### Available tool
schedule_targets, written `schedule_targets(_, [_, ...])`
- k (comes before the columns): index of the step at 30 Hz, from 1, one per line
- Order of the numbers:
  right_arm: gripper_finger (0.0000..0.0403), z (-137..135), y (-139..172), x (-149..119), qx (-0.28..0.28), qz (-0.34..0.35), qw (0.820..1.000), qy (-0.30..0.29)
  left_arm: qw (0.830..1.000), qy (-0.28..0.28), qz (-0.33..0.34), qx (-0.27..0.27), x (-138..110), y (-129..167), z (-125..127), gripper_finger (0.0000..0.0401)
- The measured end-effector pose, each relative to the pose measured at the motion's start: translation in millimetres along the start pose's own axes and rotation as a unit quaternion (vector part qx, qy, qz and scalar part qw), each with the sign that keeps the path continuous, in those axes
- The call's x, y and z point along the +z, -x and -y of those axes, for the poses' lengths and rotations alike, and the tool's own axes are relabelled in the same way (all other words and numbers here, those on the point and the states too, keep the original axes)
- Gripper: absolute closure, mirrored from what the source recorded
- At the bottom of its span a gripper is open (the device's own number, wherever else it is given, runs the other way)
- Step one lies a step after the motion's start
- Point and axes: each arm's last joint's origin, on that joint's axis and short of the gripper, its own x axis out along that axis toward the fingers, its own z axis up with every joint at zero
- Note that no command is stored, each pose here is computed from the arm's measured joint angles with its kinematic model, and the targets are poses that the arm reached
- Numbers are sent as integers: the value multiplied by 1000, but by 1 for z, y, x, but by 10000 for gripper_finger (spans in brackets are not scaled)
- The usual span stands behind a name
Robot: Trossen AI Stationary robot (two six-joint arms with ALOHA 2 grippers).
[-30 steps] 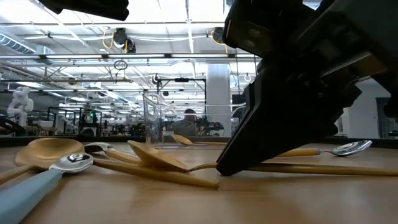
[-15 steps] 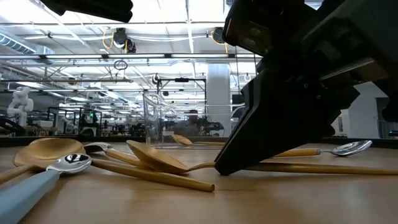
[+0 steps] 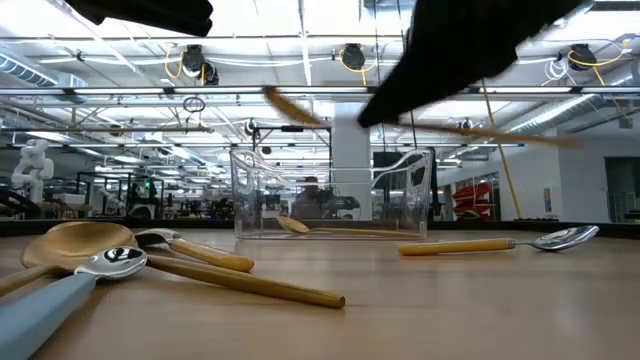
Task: Sort silverware by color (type)
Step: Put the gold spoon into the top transparent bin
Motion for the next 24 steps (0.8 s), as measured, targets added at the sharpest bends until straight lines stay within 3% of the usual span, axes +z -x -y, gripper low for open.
schedule_targets(14, [393, 53, 50, 46, -22, 55, 997, 40, 1000, 5, -1, -3, -6, -3, 6, 284])
schedule_targets(24, [394, 99, 34, 60, -17, 38, 996, 83, 1000, -19, -13, 10, -11, -17, 6, 284])
